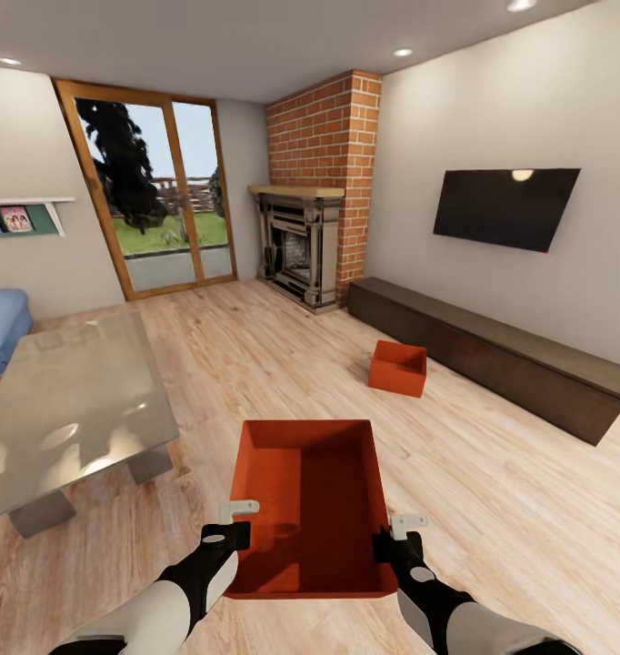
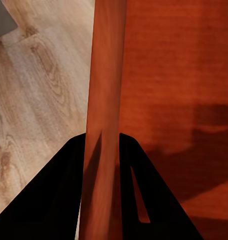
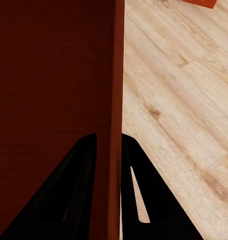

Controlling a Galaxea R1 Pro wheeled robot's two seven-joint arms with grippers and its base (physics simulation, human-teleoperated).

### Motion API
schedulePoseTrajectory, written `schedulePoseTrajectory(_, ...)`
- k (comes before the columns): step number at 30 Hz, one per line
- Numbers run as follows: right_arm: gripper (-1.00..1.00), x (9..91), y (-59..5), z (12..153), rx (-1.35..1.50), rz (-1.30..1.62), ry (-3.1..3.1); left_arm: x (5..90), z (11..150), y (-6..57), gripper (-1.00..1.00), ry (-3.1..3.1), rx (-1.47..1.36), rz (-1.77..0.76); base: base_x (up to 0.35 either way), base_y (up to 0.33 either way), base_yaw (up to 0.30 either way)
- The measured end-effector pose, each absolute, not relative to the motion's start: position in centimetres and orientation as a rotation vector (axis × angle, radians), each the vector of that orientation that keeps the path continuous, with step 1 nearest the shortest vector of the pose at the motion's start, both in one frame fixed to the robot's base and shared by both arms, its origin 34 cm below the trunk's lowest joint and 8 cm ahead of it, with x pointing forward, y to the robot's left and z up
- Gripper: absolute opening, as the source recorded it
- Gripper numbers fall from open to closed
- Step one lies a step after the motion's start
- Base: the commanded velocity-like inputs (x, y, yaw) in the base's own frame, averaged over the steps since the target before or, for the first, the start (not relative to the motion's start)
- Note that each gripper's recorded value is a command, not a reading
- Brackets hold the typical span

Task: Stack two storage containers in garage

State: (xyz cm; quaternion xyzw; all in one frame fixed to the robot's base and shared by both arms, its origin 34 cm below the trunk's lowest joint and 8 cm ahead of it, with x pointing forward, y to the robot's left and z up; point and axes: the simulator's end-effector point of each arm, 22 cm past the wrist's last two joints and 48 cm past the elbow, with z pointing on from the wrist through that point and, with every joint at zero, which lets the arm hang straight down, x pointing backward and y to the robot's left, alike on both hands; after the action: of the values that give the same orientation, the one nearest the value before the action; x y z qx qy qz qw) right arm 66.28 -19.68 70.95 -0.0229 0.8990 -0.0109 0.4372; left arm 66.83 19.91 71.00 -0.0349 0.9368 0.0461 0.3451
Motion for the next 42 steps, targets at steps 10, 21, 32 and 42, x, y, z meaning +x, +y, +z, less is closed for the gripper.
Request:
schedulePoseTrajectory(10,-1.0,66.1,-19.7,72.1,-0.057,-0.027,2.236,66.6,72.2,19.9,-1.0,2.433,-0.091,0.119,0.0,0.0,0.0)
schedulePoseTrajectory(21,-1.0,65.8,-19.7,73.4,-0.057,-0.026,2.236,66.4,73.4,19.9,-1.0,2.433,-0.091,0.119,0.0,0.0,0.0)
schedulePoseTrajectory(32,-1.0,65.7,-19.7,73.6,-0.057,-0.028,2.236,66.3,73.6,19.9,-1.0,2.433,-0.091,0.12,0.0,0.0,0.0)
schedulePoseTrajectory(42,-1.0,65.9,-19.6,74.0,-0.056,-0.03,2.228,66.5,74.0,19.9,-1.0,2.425,-0.09,0.12,0.0,0.0,0.0)
